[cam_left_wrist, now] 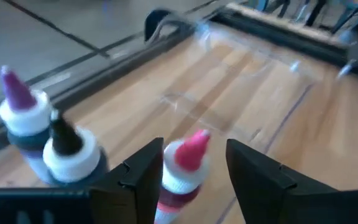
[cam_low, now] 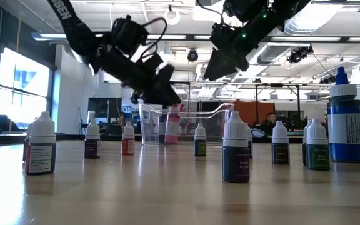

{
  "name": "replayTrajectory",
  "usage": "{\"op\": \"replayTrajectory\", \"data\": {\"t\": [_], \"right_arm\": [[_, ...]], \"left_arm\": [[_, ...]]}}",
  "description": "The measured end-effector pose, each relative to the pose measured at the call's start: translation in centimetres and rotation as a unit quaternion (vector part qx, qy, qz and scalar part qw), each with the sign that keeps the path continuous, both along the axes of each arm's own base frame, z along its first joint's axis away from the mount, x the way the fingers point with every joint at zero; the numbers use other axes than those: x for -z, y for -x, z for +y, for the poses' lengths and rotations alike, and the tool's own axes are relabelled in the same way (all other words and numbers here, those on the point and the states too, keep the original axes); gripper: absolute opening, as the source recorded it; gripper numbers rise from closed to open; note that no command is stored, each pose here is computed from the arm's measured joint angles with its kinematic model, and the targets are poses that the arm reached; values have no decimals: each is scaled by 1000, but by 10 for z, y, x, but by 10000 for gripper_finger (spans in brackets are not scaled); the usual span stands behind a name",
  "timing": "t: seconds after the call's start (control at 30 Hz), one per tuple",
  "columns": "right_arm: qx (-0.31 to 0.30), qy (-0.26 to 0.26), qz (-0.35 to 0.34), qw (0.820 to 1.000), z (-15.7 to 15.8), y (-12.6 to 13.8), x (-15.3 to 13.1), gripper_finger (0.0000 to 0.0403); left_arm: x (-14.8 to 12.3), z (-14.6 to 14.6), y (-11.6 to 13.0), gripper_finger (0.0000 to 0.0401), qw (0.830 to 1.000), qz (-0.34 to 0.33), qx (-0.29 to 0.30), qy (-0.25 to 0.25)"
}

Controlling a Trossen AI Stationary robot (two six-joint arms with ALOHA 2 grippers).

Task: Pick & Place food coloring
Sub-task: Put the pink food coloring into the transparent bin

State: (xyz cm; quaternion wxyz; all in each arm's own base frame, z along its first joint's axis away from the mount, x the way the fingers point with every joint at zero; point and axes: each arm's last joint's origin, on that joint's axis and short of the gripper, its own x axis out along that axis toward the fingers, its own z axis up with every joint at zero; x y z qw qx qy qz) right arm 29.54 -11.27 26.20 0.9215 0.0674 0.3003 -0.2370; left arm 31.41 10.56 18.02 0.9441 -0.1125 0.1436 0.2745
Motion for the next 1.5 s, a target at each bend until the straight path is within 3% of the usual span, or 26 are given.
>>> {"op": "replayTrajectory", "data": {"t": [0.37,0.53,0.7,0.93,1.13,1.5], "right_arm": [[-34,-5,5,999,1,-3,4,141],[-67,-3,0,998,-6,-25,29,135],[-96,20,-4,995,-14,-47,59,95],[-81,29,4,996,-23,-54,79,8],[-70,24,-40,996,-26,-66,92,13],[-21,9,-44,999,-30,-69,103,1]], "left_arm": [[-44,-5,21,165,999,-11,-2,-40],[-71,-11,35,165,997,-32,17,-69],[-89,-15,48,165,996,-43,22,-81],[-84,-17,55,165,997,0,32,-64],[-83,-17,55,165,998,5,33,-62],[-83,-17,55,165,998,4,32,-62]]}}
